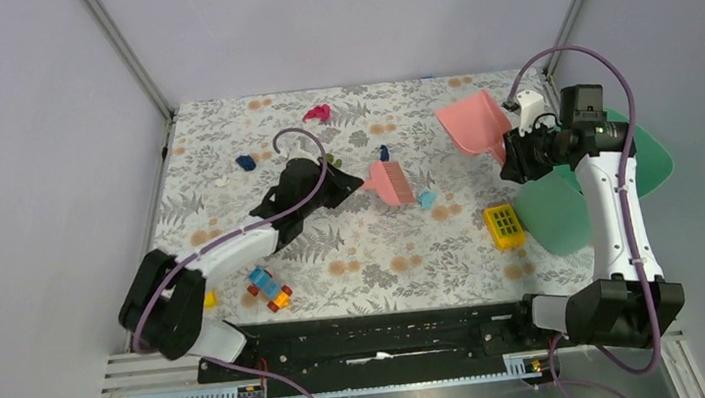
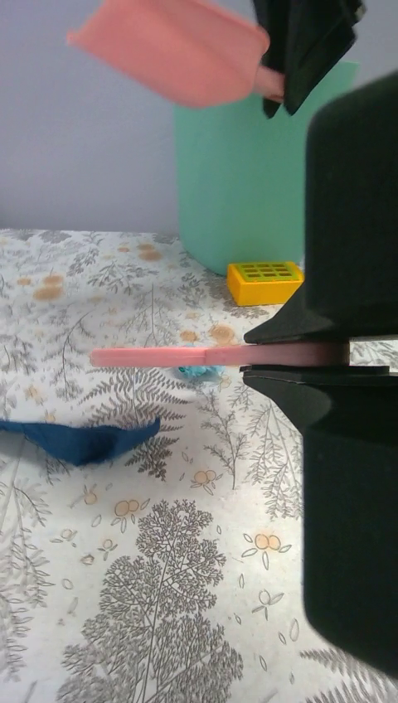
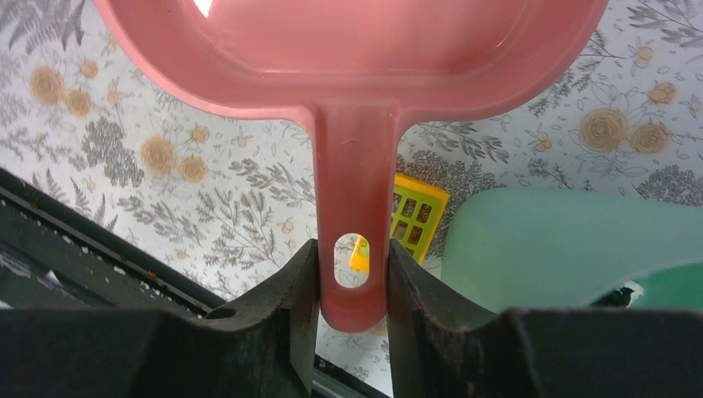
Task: Sweep away the paper scraps from the table
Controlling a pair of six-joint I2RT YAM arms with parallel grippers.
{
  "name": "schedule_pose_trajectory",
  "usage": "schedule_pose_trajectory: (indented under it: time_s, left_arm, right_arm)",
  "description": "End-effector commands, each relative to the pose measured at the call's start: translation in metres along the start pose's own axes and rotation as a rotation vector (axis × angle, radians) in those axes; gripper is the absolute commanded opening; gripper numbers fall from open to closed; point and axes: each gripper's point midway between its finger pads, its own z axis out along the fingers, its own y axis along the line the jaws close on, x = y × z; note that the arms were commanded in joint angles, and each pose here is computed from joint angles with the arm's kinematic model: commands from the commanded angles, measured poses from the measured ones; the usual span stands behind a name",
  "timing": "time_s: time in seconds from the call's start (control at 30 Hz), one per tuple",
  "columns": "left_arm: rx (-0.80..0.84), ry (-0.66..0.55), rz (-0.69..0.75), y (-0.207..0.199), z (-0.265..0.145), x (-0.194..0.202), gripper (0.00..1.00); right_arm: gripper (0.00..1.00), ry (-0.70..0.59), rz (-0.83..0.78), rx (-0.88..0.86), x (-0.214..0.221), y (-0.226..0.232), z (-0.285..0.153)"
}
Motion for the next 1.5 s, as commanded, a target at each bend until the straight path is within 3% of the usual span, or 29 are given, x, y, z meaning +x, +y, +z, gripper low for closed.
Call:
schedule_pose_trajectory:
  time_s: [0.0, 0.27, 0.53, 0.8, 1.03, 1.27, 1.47]
  left_arm:
    - [0.061, -0.04, 0.199, -0.044, -0.043, -0.024, 0.0]
    - [-0.123, -0.104, 0.544, -0.068, -0.083, -0.077, 0.0]
    - [-0.161, 0.011, 0.743, -0.071, -0.031, -0.079, 0.0]
    - [-0.04, 0.254, 0.761, -0.093, 0.037, -0.036, 0.0]
    - [-0.075, 0.336, 0.806, -0.095, 0.074, -0.007, 0.0]
    - [-0.068, 0.407, 0.799, -0.086, 0.079, 0.017, 0.0]
    - [0.071, 0.55, 0.726, -0.101, 0.066, 0.055, 0.0]
  right_arm:
    - [0.0, 0.046, -0.138, -0.053, 0.001, 0.02, -0.011]
    - [0.0, 0.293, -0.287, -0.05, 0.055, 0.019, -0.011]
    - [0.0, 0.608, -0.38, -0.02, 0.123, 0.008, -0.011]
    - [0.0, 0.785, -0.388, 0.01, 0.153, -0.001, -0.008]
    - [0.0, 0.811, -0.405, 0.049, 0.135, -0.003, 0.014]
    - [0.0, 0.878, -0.46, 0.07, 0.134, 0.002, 0.045]
    - [0.0, 0.878, -0.447, 0.072, 0.13, 0.004, 0.069]
